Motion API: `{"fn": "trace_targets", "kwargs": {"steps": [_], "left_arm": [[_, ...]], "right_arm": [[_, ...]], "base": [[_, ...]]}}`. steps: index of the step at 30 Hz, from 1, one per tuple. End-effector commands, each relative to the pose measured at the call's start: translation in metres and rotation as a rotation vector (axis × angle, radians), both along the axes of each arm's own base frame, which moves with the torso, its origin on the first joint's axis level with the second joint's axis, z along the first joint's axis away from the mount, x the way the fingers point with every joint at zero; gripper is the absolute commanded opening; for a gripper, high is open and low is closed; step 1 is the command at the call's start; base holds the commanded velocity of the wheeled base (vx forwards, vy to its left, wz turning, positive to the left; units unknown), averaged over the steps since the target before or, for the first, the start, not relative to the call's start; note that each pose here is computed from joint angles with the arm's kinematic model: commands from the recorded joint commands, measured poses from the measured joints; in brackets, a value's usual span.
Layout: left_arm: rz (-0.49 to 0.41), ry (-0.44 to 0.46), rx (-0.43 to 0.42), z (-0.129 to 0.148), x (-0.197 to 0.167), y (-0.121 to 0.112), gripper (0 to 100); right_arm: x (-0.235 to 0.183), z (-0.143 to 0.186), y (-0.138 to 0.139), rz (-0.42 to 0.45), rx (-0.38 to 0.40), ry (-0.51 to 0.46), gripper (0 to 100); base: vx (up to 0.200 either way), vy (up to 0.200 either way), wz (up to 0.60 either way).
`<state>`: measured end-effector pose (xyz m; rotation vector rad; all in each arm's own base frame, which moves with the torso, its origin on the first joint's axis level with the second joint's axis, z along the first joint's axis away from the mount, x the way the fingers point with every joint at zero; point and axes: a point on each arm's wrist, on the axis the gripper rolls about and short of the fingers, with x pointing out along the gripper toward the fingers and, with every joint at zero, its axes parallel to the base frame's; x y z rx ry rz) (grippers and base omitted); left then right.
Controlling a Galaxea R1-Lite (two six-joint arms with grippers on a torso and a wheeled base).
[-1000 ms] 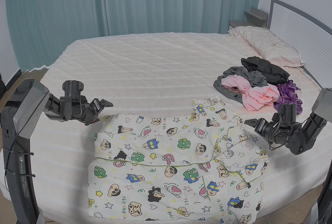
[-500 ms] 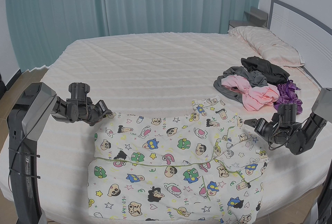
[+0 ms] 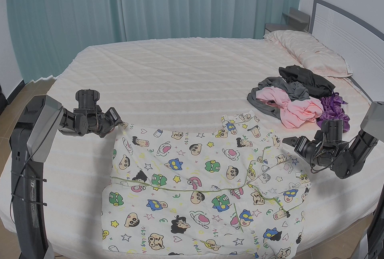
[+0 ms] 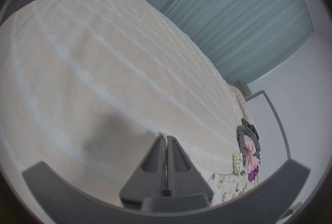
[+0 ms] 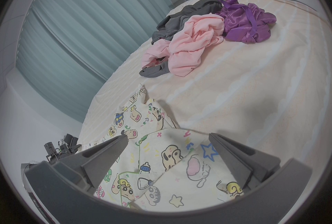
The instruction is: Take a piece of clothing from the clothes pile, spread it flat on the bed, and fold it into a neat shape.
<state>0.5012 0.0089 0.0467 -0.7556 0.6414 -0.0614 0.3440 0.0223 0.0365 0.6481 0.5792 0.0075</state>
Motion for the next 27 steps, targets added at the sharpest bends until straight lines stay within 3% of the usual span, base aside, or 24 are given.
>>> {"fn": "trace_targets", "kwargs": {"steps": [1,13,14,21,27], "left_arm": [[0.013,-0.011,0.005,0.001,0.003,0.002,0],[0.040,0.001,0.013,-0.008,0.009,0.011,0],[0.041,0.004,0.013,-0.009,0.009,0.011,100],[0.053,0.033,0.010,-0.010,0.007,0.016,100],[0.069,0.066,0.000,0.005,-0.013,0.028,100]], "right_arm": [[0.001,-0.001,0.002,0.005,0.002,0.000,100],[0.001,0.000,0.005,0.008,-0.003,-0.005,100],[0.002,0.001,0.005,0.008,-0.002,-0.006,100],[0.001,0.002,0.004,0.007,-0.003,-0.008,100],[-0.002,0.003,0.002,0.000,-0.004,-0.006,100]], "base": [[0.000,0.000,0.00],[0.000,0.000,0.00],[0.000,0.000,0.00],[0.000,0.000,0.00],[0.000,0.000,0.00]]}}
